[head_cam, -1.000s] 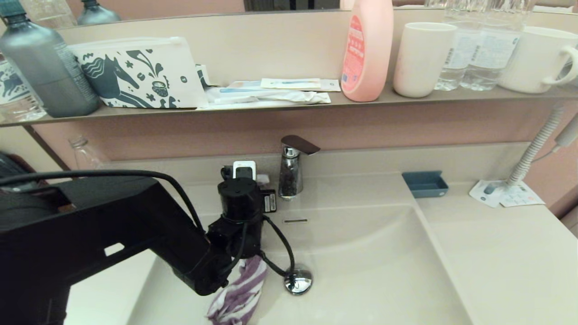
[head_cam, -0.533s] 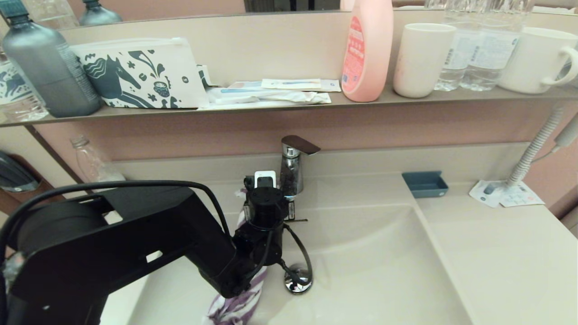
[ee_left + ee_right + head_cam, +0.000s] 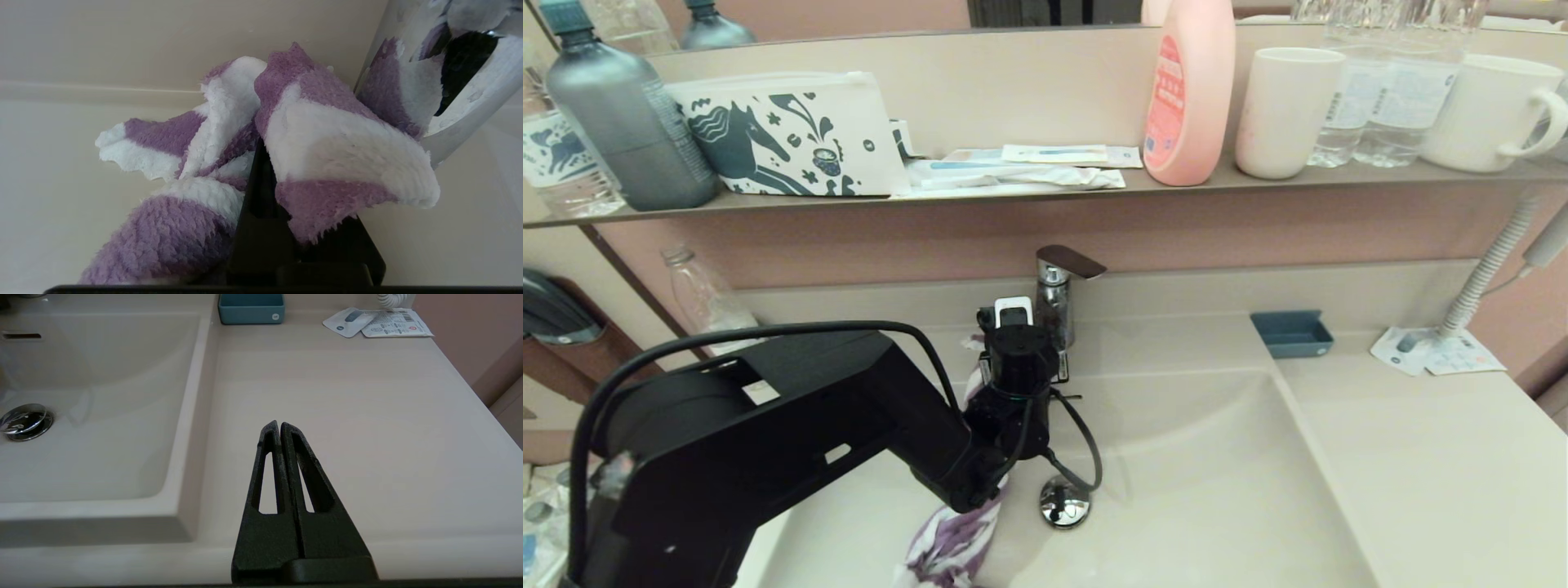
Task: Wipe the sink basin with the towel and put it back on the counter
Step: Wipe the sink
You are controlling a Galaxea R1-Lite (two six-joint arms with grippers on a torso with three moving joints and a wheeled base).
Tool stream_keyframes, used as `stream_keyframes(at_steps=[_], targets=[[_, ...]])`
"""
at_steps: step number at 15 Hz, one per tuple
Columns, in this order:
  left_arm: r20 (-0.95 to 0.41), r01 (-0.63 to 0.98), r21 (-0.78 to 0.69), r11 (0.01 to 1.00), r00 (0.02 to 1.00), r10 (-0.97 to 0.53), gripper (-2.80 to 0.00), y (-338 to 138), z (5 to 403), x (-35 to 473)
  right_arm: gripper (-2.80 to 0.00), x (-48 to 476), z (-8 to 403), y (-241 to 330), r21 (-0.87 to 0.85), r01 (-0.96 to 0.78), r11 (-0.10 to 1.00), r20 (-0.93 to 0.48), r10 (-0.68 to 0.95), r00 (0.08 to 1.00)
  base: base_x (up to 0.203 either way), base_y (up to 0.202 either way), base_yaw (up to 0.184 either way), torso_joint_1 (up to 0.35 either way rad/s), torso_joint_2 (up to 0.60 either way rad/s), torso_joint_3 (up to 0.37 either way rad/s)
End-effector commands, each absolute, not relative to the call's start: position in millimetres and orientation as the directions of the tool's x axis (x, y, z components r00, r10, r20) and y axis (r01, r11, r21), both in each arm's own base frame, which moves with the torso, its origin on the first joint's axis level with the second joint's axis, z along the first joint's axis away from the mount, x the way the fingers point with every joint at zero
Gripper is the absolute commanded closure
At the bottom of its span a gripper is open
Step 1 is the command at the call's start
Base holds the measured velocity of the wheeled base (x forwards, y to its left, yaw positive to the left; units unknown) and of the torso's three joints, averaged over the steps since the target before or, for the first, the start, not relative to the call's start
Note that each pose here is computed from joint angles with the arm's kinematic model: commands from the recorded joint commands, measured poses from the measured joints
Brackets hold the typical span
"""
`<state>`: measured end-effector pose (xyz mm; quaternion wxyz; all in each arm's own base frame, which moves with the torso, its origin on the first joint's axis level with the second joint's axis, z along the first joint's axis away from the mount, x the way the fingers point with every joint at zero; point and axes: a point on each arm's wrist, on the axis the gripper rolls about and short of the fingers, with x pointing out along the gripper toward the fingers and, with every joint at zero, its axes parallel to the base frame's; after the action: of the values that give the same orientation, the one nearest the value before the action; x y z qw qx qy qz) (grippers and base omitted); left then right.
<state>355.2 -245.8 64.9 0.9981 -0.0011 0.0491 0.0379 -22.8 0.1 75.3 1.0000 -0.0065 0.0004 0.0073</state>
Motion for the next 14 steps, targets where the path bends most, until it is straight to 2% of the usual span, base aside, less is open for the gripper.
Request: stream_keyframes(at_steps=[1, 10, 14], targets=[[-0.108, -0.101, 0.01, 0.995, 0.989, 0.101, 0.0, -239, 58, 362, 0.0, -23, 75, 0, -0.014, -0.015, 1.0, -0.002, 0.015, 1.0, 0.0, 0.0, 0.0, 0.0, 0.0, 0.0], [-0.149, -0.106, 0.015, 0.994, 0.983, 0.107, 0.0, -213, 48, 342, 0.0, -23, 75, 0, -0.014, -0.015, 1.0, -0.002, 0.015, 1.0, 0.0, 0.0, 0.0, 0.0, 0.0, 0.0], [-0.133, -0.126, 0.003, 0.992, 0.983, 0.126, 0.0, -197, 59, 341, 0.0, -23, 75, 0, -0.014, -0.015, 1.0, -0.002, 0.015, 1.0, 0.0, 0.0, 0.0, 0.0, 0.0, 0.0]])
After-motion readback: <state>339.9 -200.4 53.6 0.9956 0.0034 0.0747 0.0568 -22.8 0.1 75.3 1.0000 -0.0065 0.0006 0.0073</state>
